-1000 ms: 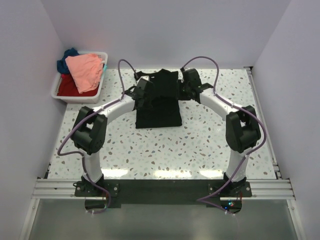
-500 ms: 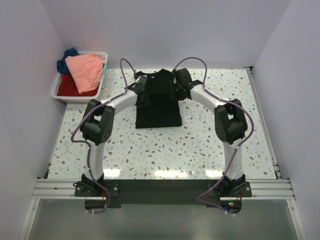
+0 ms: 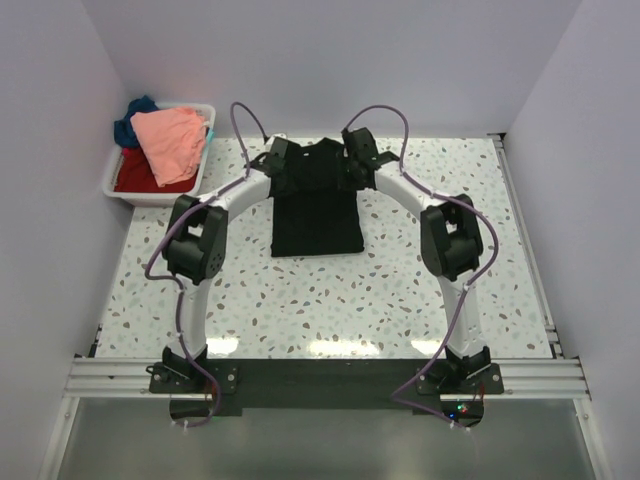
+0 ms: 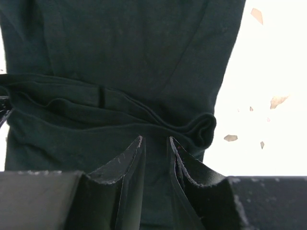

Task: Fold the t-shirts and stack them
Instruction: Fold the tshirt

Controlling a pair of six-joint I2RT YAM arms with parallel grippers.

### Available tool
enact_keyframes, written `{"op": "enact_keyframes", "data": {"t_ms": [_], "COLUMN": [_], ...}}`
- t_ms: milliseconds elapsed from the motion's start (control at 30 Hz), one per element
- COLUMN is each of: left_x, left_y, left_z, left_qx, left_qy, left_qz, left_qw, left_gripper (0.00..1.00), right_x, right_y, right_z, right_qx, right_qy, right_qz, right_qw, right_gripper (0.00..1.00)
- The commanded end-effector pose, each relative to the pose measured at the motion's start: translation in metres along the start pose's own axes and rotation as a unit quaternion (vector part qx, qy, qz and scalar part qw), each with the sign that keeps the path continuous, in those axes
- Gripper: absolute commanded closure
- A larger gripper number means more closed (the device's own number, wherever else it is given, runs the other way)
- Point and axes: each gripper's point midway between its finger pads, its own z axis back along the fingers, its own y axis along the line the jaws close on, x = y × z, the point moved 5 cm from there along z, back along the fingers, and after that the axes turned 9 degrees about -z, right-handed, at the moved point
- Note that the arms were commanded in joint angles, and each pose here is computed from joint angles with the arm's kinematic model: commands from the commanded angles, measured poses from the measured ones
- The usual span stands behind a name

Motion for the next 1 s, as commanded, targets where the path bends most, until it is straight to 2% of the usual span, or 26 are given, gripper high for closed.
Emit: {"op": "enact_keyframes", "data": {"t_ms": [0, 133, 167, 233, 367, 533, 633, 833, 967], "left_x": [0.013, -0.01, -0.024, -0.027, -0.046, -0.07, -0.104, -0.134, -0.134], "left_y": [0.007, 0.017, 0.021, 0.023, 0.027, 0.023, 0.024, 0.025, 0.024], "left_z": [0.031, 0.058, 0.06, 0.08, 0.108, 0.122, 0.123, 0.124, 0.121], "left_qx": [-0.01, -0.028, -0.029, -0.05, -0.088, -0.139, -0.164, -0.193, -0.209], "left_qy": [-0.017, 0.016, 0.033, 0.034, 0.051, 0.078, 0.107, 0.105, 0.085], "left_qz": [-0.011, -0.022, -0.027, -0.026, -0.022, -0.011, 0.004, 0.034, 0.051], "left_qw": [1.0, 0.999, 0.999, 0.998, 0.995, 0.987, 0.981, 0.975, 0.973], "left_gripper": [0.66, 0.53, 0.51, 0.47, 0.45, 0.45, 0.45, 0.45, 0.45], "right_x": [0.006, -0.009, -0.023, -0.025, -0.045, -0.068, -0.088, -0.113, -0.12], "right_y": [-0.005, -0.014, -0.022, -0.025, -0.032, -0.026, -0.026, -0.032, -0.035], "right_z": [0.025, 0.056, 0.058, 0.076, 0.095, 0.107, 0.107, 0.106, 0.103], "right_qx": [-0.023, -0.026, -0.033, -0.031, -0.024, 0.028, 0.058, 0.087, 0.095], "right_qy": [-0.012, 0.006, 0.022, 0.021, 0.045, 0.084, 0.104, 0.114, 0.105], "right_qz": [-0.001, 0.007, 0.012, 0.01, 0.013, 0.004, -0.008, -0.012, 0.0], "right_qw": [1.0, 1.0, 0.999, 0.999, 0.999, 0.996, 0.993, 0.99, 0.99], "right_gripper": [0.7, 0.65, 0.63, 0.62, 0.6, 0.6, 0.6, 0.61, 0.58]}}
